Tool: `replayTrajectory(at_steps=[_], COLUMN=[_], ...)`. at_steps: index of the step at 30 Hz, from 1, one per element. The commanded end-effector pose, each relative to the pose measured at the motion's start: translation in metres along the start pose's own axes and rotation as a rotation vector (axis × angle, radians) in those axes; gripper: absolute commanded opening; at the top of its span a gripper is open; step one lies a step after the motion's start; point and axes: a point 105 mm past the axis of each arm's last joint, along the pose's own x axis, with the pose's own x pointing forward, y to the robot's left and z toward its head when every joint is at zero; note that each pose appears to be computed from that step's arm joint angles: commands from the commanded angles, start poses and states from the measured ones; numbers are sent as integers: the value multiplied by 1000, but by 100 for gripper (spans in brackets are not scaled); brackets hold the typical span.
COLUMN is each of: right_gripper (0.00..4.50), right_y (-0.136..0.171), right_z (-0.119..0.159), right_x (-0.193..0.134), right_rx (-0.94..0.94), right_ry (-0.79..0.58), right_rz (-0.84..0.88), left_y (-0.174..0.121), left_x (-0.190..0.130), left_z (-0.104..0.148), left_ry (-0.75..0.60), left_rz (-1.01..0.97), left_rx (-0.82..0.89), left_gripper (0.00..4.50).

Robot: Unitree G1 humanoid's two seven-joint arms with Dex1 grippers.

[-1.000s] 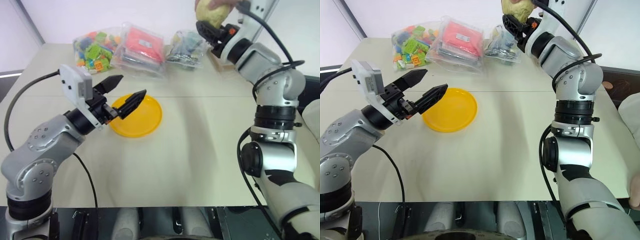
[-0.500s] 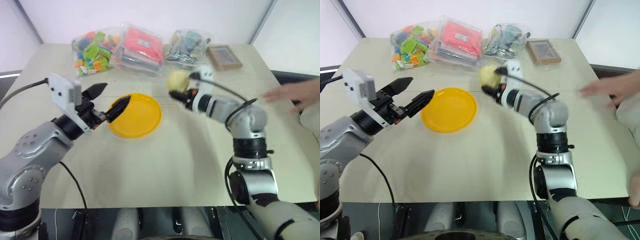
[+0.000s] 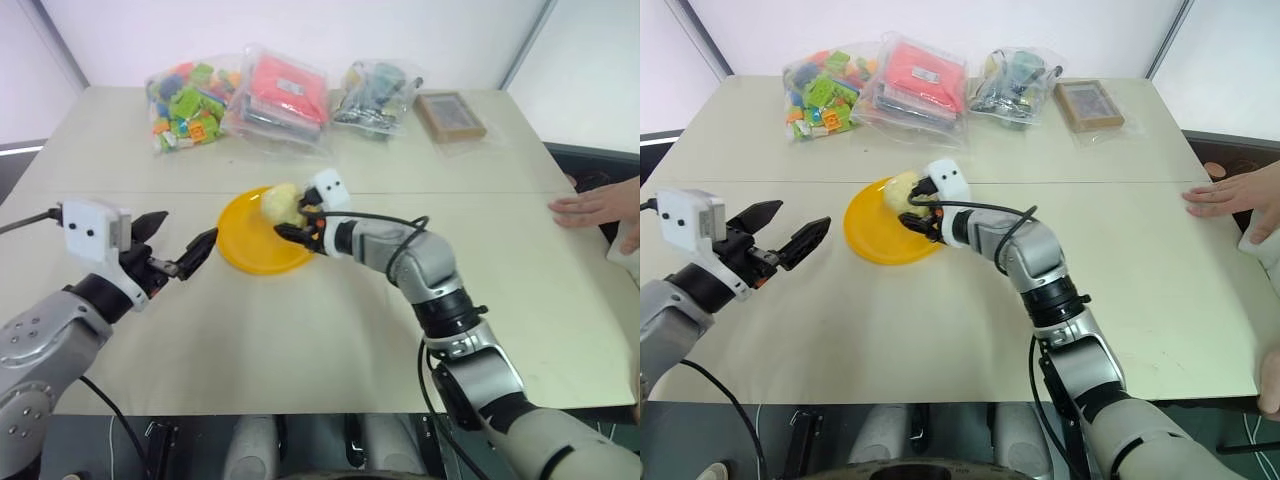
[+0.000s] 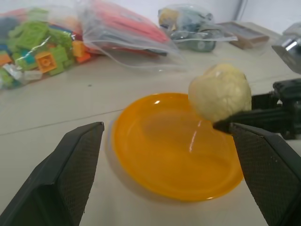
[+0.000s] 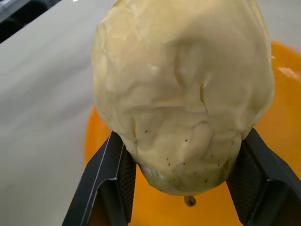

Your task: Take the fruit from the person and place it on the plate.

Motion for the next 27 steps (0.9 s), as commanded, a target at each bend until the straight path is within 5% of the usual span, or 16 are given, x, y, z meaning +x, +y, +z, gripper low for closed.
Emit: replayTrajectory(at_steps=[1, 5, 9, 11, 15, 19, 27], right_gripper=[196, 196, 391, 446, 446, 446, 446], right_y=[4, 4, 2, 5, 5, -17, -37], right_z=[16, 17, 19, 23, 38, 54, 46], right_x=[7, 11, 10, 6, -18, -85, -176], right_rx=[-52, -74, -79, -83, -101, -199, -296], right_ry=[-57, -57, -67, -90, -129, -185, -139], right_rz=[15, 24, 27, 58, 126, 174, 125], left_y=[-2, -6, -9, -10, -11, -20, -24], left_x=[-6, -5, -1, 1, 6, 11, 16], left_z=[14, 15, 16, 18, 21, 27, 25], left_ry=[-48, -50, -59, -66, -75, -94, -87], left_rz=[9, 1, -15, -23, -48, -126, -177], left_rx=[43, 43, 38, 34, 33, 24, 11], left_gripper=[450, 450, 450, 450, 450, 450, 450])
